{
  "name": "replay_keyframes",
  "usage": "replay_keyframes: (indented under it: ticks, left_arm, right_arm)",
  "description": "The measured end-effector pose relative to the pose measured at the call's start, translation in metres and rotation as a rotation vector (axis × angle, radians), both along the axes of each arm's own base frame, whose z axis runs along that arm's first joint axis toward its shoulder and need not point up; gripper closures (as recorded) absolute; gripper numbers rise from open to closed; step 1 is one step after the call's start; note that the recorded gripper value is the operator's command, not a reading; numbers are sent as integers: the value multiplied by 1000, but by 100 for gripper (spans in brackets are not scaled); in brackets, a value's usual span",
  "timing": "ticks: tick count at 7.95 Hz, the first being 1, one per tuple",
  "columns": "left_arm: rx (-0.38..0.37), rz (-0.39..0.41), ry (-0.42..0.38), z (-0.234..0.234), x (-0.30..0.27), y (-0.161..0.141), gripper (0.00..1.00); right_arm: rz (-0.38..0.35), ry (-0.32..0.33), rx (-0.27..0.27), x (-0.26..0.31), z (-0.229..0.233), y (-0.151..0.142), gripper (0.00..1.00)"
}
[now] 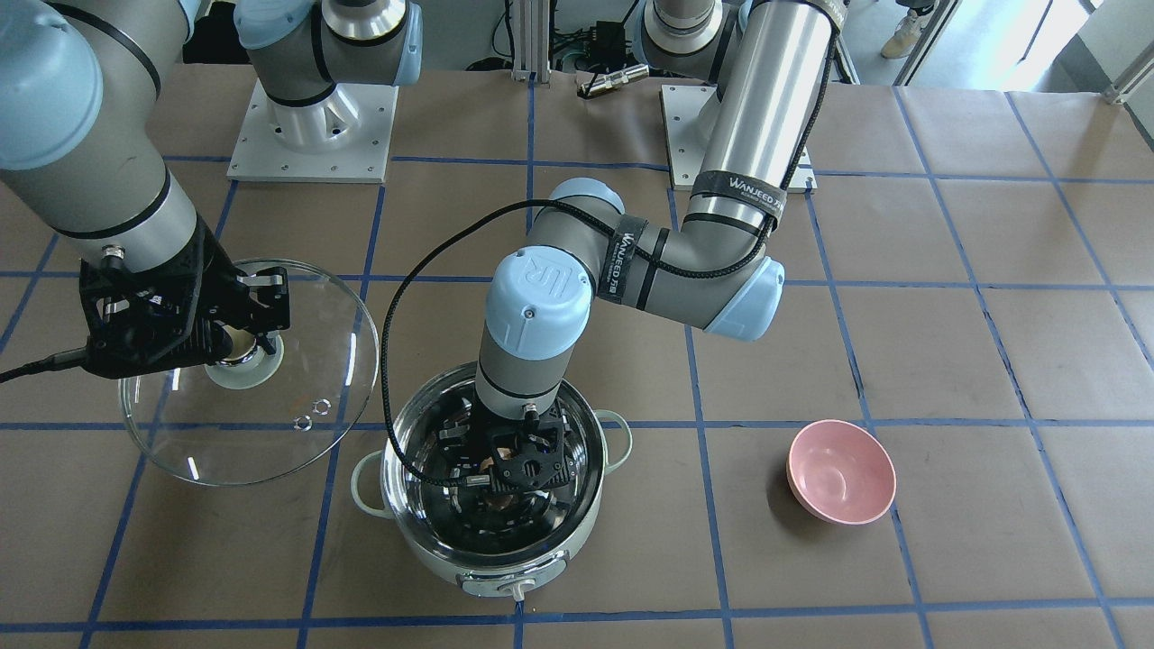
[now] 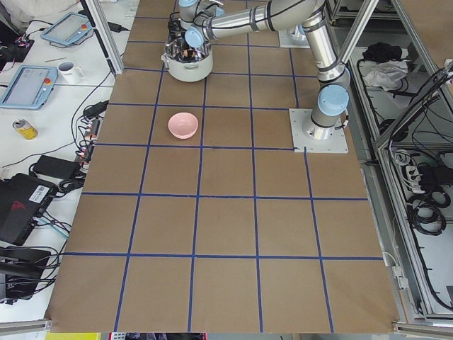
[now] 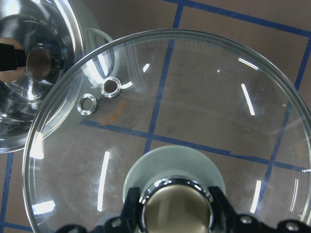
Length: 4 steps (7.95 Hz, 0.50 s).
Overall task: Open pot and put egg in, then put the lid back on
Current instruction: 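Lower the egg into the pot with the left gripper and release it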
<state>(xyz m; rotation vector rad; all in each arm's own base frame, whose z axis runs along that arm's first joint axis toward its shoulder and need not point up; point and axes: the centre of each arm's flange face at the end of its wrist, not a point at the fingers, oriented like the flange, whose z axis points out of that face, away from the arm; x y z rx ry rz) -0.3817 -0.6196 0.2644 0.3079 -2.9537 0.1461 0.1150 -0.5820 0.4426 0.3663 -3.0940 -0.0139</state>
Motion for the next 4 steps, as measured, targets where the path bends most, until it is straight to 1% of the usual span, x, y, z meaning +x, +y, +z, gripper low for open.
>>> replay_keyframes:
  ticks: [4]
  left_arm:
    - [0,-8,1,-16,0,5,100]
  right_arm:
    - [-1,-1,-1,0,0,0,100]
